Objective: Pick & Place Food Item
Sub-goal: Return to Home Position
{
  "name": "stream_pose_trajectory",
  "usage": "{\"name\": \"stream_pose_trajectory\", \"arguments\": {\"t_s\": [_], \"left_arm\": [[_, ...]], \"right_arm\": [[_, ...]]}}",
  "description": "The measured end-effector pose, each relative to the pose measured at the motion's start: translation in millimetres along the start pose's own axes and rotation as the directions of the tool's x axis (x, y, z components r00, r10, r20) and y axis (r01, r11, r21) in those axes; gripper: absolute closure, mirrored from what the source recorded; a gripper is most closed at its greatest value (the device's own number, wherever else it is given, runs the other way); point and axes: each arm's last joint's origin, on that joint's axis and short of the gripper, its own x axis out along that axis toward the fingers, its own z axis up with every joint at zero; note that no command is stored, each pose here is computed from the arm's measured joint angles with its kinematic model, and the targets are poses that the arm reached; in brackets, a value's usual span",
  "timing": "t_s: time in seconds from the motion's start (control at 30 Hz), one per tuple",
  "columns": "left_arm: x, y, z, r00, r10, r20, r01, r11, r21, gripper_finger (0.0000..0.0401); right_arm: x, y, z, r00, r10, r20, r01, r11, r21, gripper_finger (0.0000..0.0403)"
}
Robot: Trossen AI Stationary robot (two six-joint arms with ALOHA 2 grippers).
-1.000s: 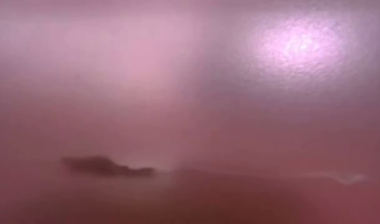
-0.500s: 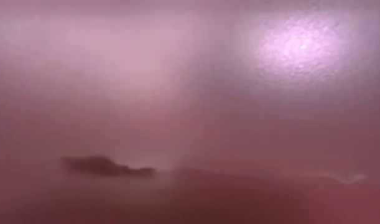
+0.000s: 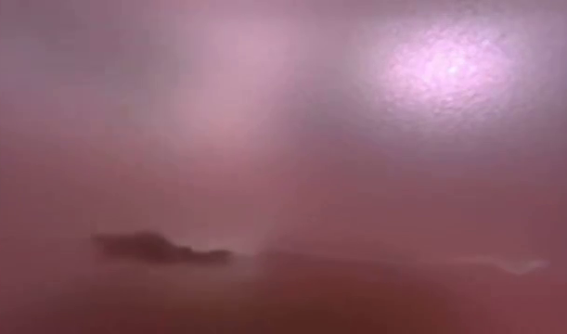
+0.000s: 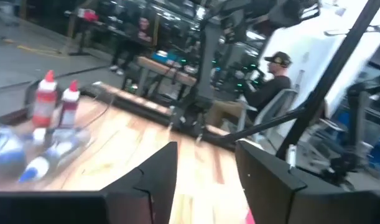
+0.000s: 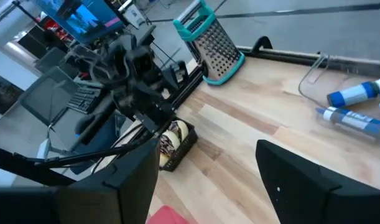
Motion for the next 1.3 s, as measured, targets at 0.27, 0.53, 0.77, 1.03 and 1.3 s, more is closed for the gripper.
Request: {"name": "stream_pose_trajectory", "arguments": {"t_s": [0.27,0.53,0.77,1.03,1.3], "left_arm": [[-39.6,-19.4,-53.5,0.999,0.039,0.014,-0.04,0.999,0.025,0.0272],[-61.1,-16.9,-61.9,0.994,0.049,-0.093,-0.042,0.997,0.07,0.0274],[-81.5,-15.7,-56.3,0.998,0.004,-0.056,0.001,0.995,0.098,0.0274],[-77.8,-11.0,-60.0,0.993,0.051,-0.107,-0.04,0.994,0.101,0.0274],[-70.9,-8.4,-67.6,0.98,0.085,-0.182,-0.066,0.992,0.107,0.0274]], "right_arm": [[31.6,8.2,-20.1,0.995,-0.055,-0.086,0.06,0.996,0.06,0.0145],[55.6,17.1,-42.0,0.986,-0.08,-0.147,0.092,0.993,0.077,0.0145],[50.0,21.2,-49.0,0.99,-0.088,-0.113,0.097,0.992,0.084,0.0145],[54.1,18.8,-58.4,0.981,-0.142,-0.132,0.144,0.99,0.008,0.0145],[134.9,18.9,-78.5,0.961,-0.135,-0.242,0.08,0.971,-0.224,0.0145]]}}
